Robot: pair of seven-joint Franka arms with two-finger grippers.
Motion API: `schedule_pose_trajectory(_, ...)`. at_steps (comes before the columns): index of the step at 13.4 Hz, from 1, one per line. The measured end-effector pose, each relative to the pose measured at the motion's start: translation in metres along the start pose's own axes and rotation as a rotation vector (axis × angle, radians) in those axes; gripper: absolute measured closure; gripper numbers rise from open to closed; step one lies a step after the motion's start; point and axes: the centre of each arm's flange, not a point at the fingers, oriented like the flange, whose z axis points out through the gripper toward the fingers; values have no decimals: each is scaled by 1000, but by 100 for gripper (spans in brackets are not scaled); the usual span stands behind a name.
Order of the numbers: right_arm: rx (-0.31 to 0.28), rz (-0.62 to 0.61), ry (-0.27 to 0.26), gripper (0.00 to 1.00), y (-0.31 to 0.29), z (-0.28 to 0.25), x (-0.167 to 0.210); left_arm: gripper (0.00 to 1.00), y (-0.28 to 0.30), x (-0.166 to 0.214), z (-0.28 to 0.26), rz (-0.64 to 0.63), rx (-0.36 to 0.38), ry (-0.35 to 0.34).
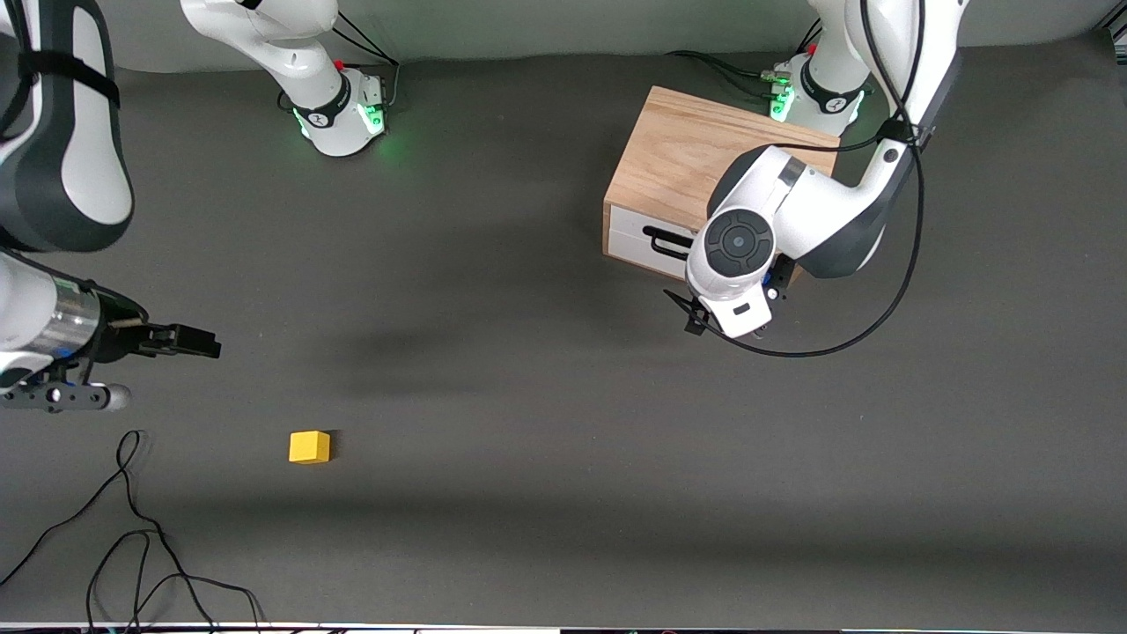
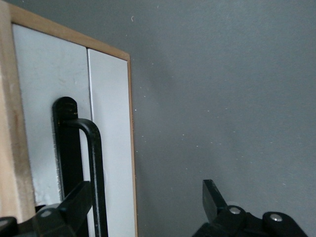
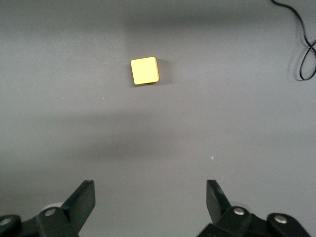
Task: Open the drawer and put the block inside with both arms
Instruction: 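Pull the drawer open with the left gripper while the right gripper nears the cube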
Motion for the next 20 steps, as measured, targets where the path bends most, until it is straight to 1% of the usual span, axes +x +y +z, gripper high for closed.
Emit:
schedule_pose_trajectory(2,0,0,-9,0,0,7,5,0,-3,-6,10,-15,7,2)
schedule_pose_trajectory(6,0,0,-8,0,0,9,9,0,-9,-15,25,-32,25,8)
schedule_pose_trajectory(12,0,1,-16,0,0,16,13,0,-6,-24,33,-29,4,-2)
schedule_pose_trajectory(14,0,1,-5,0,0,18,16,0,-5,-24,31,-29,-2,-4)
schedule_pose_trajectory(17,0,2,-7,0,0,21,17,0,3,-23,27,-29,-27,-8)
schedule_pose_trajectory(20,0,3,12,0,0,30,25,0,19,-21,25,-29,-41,-16)
